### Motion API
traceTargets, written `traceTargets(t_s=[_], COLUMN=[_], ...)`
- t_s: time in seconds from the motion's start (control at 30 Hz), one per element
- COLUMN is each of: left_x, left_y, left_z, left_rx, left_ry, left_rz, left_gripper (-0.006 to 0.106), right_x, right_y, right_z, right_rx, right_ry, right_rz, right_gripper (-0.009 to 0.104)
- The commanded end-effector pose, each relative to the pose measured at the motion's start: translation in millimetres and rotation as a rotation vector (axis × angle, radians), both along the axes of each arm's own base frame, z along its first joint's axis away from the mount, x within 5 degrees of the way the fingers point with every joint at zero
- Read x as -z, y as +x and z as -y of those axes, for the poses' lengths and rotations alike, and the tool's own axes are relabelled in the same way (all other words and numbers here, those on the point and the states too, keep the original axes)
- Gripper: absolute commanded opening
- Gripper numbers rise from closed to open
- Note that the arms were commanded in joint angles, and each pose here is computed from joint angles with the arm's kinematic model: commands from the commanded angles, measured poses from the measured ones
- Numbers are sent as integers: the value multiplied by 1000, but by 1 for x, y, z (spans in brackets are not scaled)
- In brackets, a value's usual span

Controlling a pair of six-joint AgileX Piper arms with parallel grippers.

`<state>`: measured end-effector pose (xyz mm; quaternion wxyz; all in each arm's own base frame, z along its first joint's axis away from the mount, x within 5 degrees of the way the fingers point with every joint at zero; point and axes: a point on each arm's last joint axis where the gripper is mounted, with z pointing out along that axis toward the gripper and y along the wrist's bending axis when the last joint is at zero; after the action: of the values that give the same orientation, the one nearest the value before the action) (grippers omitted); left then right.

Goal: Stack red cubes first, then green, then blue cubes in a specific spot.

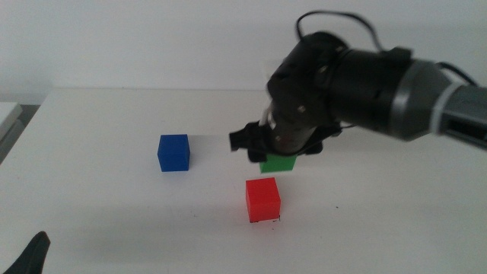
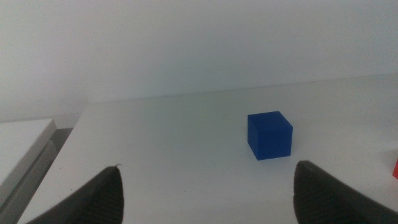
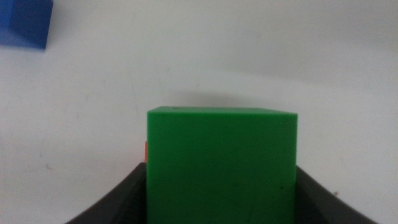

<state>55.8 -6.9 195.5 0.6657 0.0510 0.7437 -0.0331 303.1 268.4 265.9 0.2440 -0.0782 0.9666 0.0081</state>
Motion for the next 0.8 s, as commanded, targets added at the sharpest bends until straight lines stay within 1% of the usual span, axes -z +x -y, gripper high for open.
traceTargets(t_s=[0.0,0.13,0.23,0.77], left_x=[-1,-1,-1,-1], left_y=[0,0,0,0], left_z=[0,0,0,0], left_rx=[0,0,0,0], left_ry=[-5,-5,-5,-5], left_rz=[16,16,16,16], left_gripper=[94,94,94,94], right_x=[7,21,26,30], right_y=[-1,-1,-2,-12], right_z=[-6,-15,-18,-29], right_rx=[-6,-21,-26,-40], right_ry=[-26,-50,-56,-40], right_rz=[-10,-30,-42,-66], right_gripper=[8,8,8,8])
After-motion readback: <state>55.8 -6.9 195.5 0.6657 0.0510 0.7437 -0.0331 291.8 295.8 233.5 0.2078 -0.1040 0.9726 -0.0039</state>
